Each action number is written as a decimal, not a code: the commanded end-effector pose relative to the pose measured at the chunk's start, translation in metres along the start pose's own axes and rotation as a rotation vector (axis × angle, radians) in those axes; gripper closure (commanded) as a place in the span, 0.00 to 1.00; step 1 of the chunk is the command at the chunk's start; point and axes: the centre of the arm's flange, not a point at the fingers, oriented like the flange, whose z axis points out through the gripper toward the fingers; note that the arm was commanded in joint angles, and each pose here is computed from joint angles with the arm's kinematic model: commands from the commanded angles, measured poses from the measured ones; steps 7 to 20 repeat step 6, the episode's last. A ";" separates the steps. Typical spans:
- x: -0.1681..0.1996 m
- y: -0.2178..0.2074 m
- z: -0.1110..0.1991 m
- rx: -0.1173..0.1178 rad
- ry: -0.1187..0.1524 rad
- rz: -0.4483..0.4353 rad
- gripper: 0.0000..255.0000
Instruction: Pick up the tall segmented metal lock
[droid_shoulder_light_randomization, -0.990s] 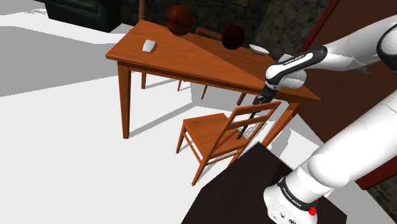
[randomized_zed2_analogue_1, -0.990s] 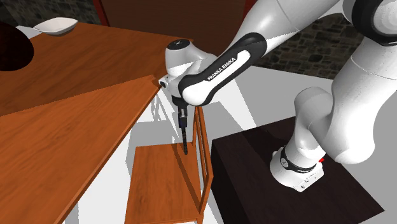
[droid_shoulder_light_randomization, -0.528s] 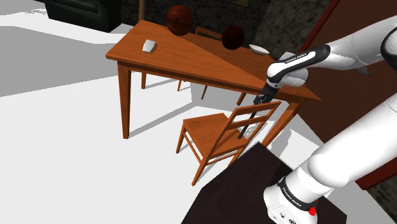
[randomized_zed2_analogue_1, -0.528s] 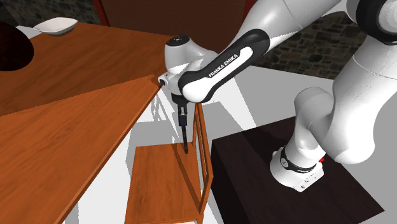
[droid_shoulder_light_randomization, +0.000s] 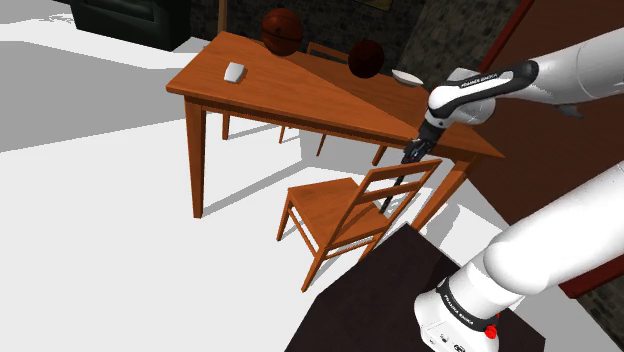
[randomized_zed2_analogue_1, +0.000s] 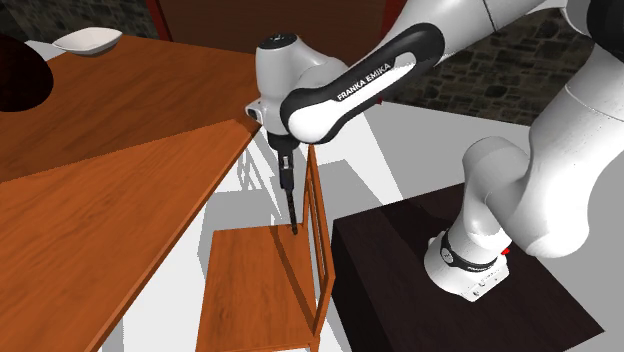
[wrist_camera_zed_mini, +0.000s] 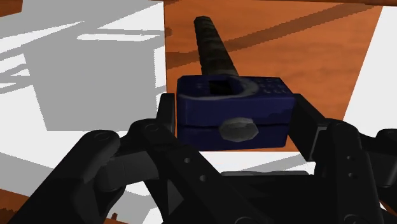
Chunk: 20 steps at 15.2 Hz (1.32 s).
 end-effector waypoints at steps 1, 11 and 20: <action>0.000 0.000 -0.011 0.000 0.000 0.000 1.00; 0.001 0.000 -0.028 0.000 0.000 0.000 1.00; 0.001 0.000 -0.028 0.000 0.000 0.000 1.00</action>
